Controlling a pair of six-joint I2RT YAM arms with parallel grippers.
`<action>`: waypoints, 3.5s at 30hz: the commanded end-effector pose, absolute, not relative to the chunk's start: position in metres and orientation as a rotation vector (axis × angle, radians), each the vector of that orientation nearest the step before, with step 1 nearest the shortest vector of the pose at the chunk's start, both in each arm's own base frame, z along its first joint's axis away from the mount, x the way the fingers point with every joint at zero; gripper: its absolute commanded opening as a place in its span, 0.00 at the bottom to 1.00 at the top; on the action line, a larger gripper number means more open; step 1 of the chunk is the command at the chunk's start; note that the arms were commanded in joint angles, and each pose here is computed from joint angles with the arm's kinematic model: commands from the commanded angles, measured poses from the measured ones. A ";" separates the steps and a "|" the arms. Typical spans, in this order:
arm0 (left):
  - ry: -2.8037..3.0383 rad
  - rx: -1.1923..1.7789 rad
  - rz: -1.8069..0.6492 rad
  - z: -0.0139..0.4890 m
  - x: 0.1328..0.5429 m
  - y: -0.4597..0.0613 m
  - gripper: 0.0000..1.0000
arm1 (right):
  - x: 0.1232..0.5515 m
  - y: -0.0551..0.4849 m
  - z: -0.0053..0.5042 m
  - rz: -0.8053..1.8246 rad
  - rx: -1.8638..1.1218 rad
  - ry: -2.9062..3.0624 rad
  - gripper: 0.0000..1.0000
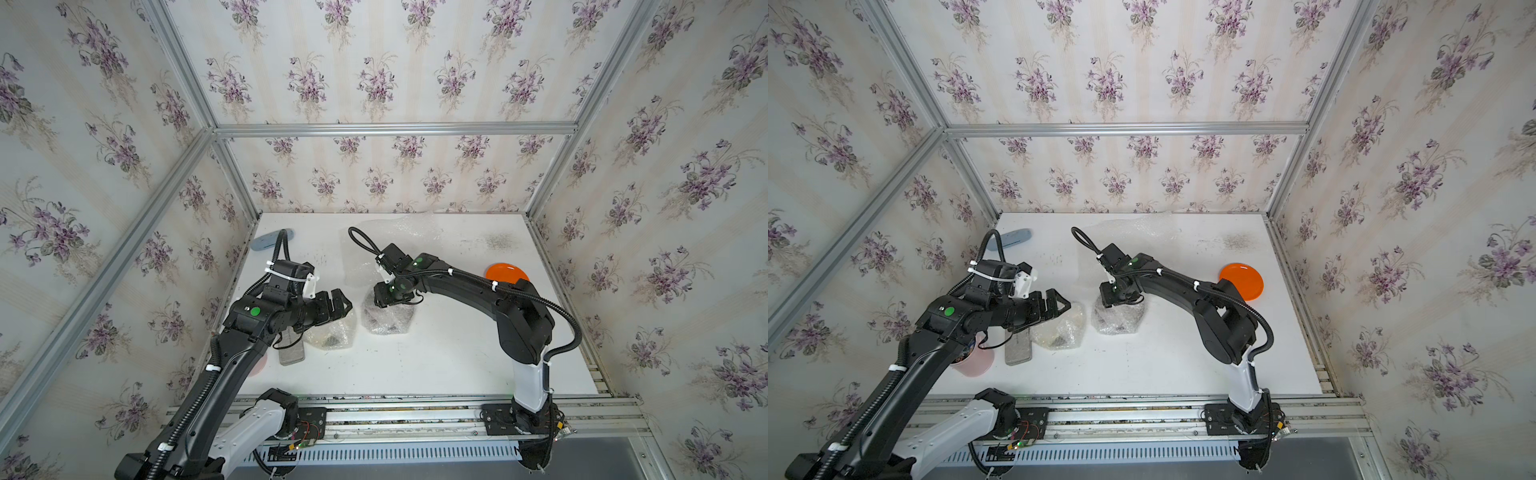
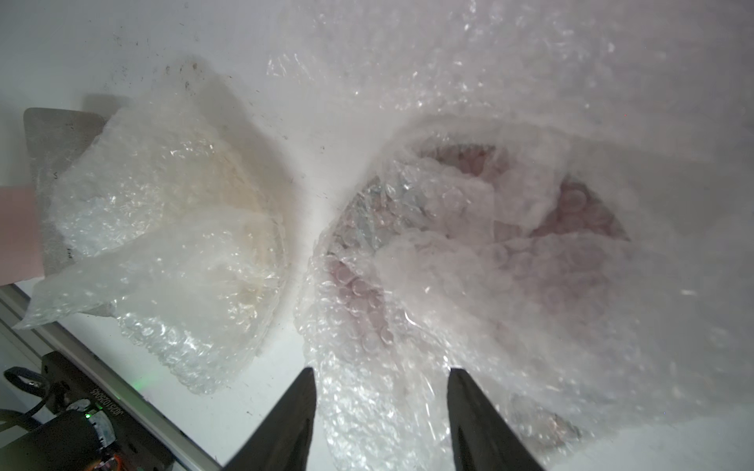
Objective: Unpack dinner plates from bubble wrap
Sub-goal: Adjust the bubble wrap at the center of the board.
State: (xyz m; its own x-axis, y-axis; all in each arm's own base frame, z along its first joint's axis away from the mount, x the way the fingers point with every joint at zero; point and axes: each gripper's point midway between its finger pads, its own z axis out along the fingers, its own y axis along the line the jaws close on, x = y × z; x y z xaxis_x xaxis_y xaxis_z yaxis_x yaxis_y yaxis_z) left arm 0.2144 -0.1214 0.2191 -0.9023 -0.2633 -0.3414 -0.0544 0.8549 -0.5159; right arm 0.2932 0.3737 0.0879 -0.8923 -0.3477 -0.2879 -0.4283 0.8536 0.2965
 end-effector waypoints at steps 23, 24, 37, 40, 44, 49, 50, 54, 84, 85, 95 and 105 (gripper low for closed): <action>2.674 -0.248 -0.701 0.215 0.204 -0.112 0.99 | 0.303 0.369 0.050 0.294 -0.664 2.845 0.05; 2.678 -0.247 -0.705 0.215 0.204 -0.113 0.99 | 0.300 0.366 0.052 0.294 -0.656 2.843 0.00; 2.836 -0.138 -0.773 0.175 0.191 -0.151 0.99 | 0.220 0.296 0.088 0.654 -0.324 2.862 0.00; 2.860 -0.139 -0.753 0.163 0.189 -0.164 0.99 | 0.214 0.299 0.099 0.755 -0.347 2.806 0.16; 2.784 -0.245 -0.737 0.167 0.199 -0.158 0.99 | 0.231 0.309 0.109 0.671 -0.456 2.764 0.44; 2.757 -0.248 -0.773 0.176 0.200 -0.157 0.99 | 0.253 0.327 0.103 0.502 -0.644 2.745 0.54; 2.757 -0.247 -0.780 0.176 0.199 -0.158 0.99 | 0.256 0.328 0.099 0.468 -0.678 2.743 0.54; 2.744 -0.274 -0.790 0.176 0.195 -0.153 0.99 | 0.265 0.334 0.089 0.365 -0.797 2.730 0.54; 2.793 -0.345 -0.796 0.165 0.204 -0.139 0.99 | 0.298 0.340 0.044 0.115 -0.879 2.748 0.21; 2.796 -0.345 -0.795 0.164 0.204 -0.139 0.99 | 0.298 0.339 0.045 0.116 -0.872 2.750 0.16; 2.878 -0.270 -0.814 0.138 0.200 -0.165 0.99 | 0.270 0.318 0.085 0.331 -0.654 2.747 0.00; 2.916 0.007 -0.844 0.118 0.203 -0.254 0.99 | 0.209 0.264 0.098 0.533 -0.492 2.717 0.00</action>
